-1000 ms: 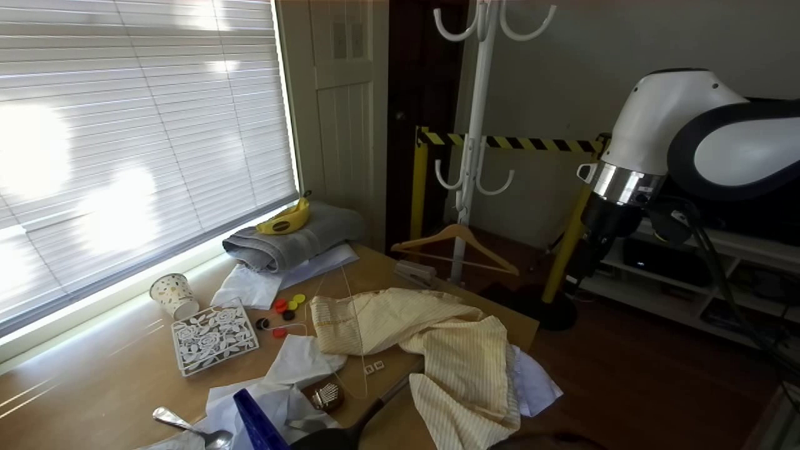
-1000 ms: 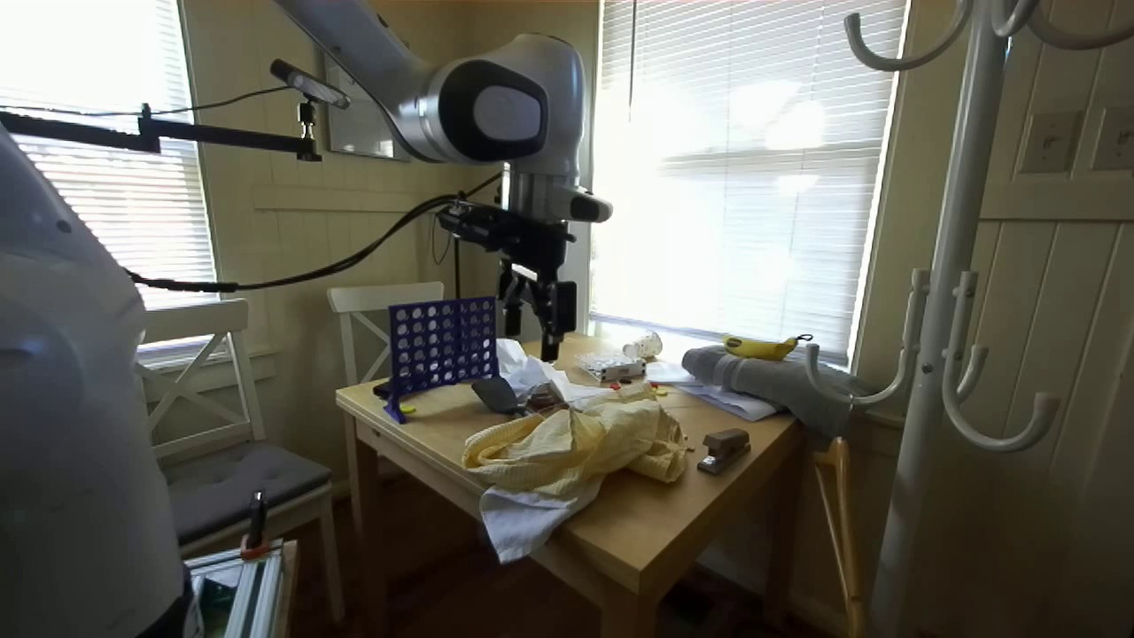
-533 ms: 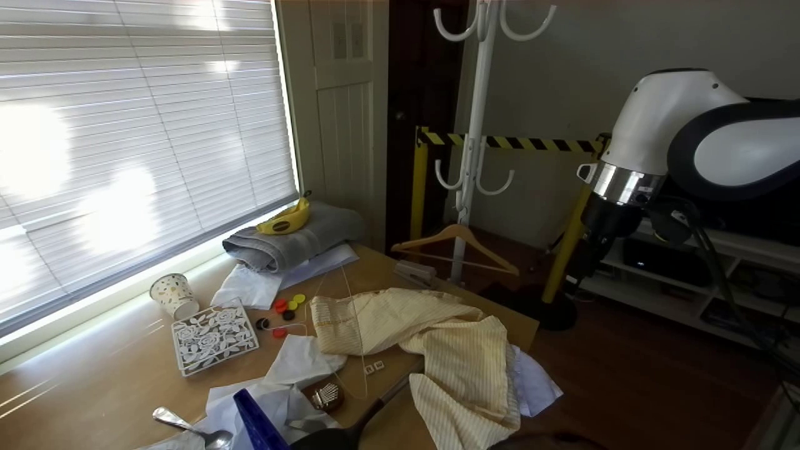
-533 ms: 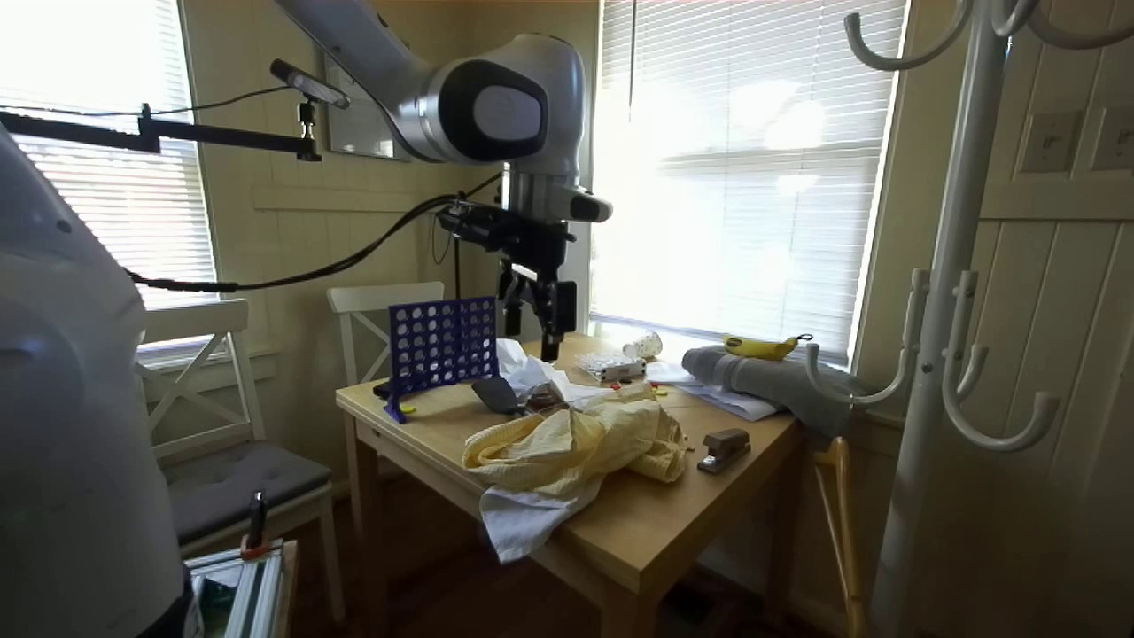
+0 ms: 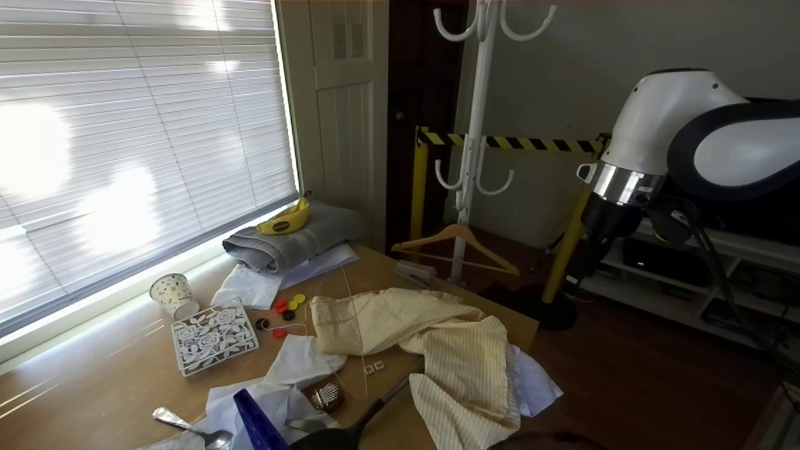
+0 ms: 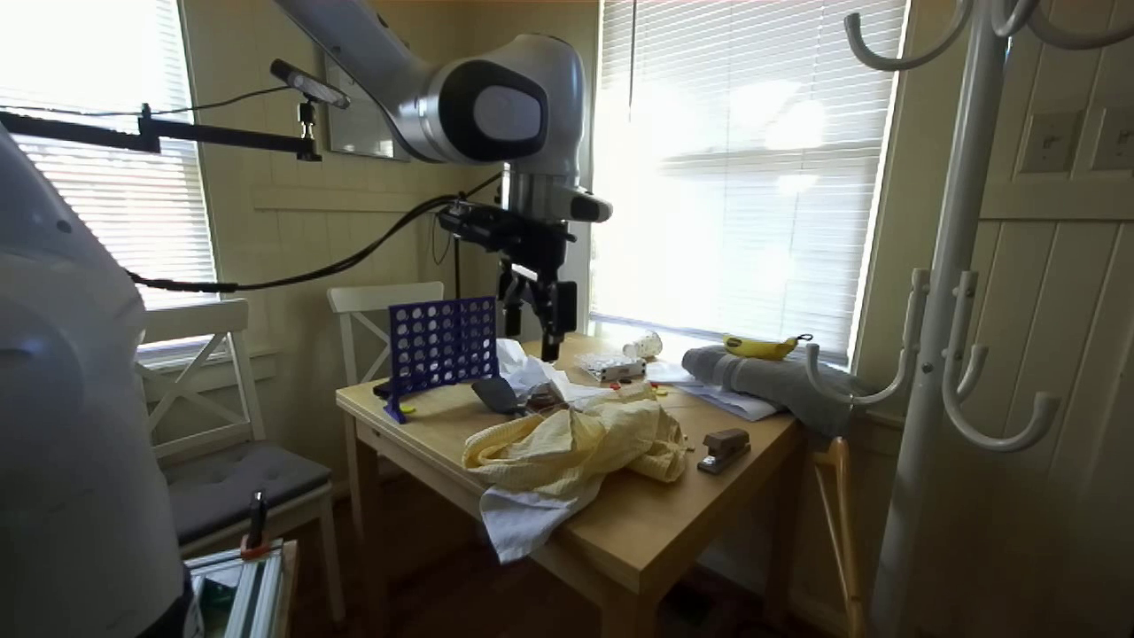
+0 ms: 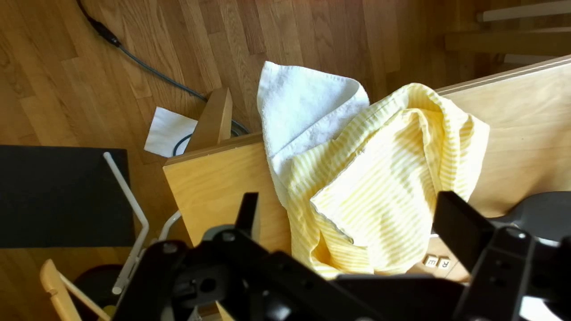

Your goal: Pick up the yellow towel and hang it on the upper hook pointing toward you

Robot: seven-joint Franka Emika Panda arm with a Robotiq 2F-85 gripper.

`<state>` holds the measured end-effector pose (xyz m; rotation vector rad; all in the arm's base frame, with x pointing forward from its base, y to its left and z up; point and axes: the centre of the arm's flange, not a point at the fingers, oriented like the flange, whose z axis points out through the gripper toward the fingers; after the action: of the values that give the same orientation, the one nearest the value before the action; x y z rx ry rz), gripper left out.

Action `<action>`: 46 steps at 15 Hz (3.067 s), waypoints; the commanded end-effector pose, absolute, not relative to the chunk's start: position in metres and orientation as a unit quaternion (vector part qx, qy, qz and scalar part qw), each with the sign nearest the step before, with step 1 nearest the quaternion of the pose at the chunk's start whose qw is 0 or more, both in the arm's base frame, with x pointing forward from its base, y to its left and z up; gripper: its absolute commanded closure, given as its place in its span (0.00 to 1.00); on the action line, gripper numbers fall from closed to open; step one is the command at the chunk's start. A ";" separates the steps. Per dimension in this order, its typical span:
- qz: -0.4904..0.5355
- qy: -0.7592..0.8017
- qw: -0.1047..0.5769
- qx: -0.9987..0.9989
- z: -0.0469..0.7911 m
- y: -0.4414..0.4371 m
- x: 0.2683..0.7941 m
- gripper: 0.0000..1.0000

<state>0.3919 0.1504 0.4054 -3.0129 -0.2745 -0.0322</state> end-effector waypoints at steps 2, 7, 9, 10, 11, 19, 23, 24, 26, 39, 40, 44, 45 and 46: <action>0.001 -0.174 0.046 -0.984 0.386 0.156 0.411 0.00; -0.008 -0.230 0.024 -0.973 0.354 0.169 0.450 0.00; -0.010 -0.239 0.015 -0.971 0.339 0.179 0.469 0.00; -0.008 -0.246 0.012 -0.969 0.330 0.185 0.476 0.00; 0.001 -0.258 0.010 -0.966 0.320 0.193 0.484 0.00; 0.035 -0.287 0.007 -0.957 0.284 0.213 0.485 0.00; 0.031 -0.286 0.007 -0.958 0.288 0.212 0.486 0.00; 0.031 -0.286 0.007 -0.958 0.289 0.212 0.486 0.00; 0.031 -0.286 0.007 -0.958 0.289 0.212 0.486 0.00; 0.003 -0.429 -0.027 -0.903 0.260 0.271 0.485 0.00; 0.004 -0.432 -0.028 -0.901 0.258 0.272 0.487 0.00; 0.003 -0.434 -0.027 -0.901 0.253 0.274 0.489 0.32; 0.004 -0.434 -0.027 -0.901 0.252 0.273 0.489 0.41; 0.003 -0.433 -0.027 -0.901 0.251 0.273 0.489 0.47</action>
<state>0.4810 0.2683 0.2585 -2.8773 -1.3610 0.0326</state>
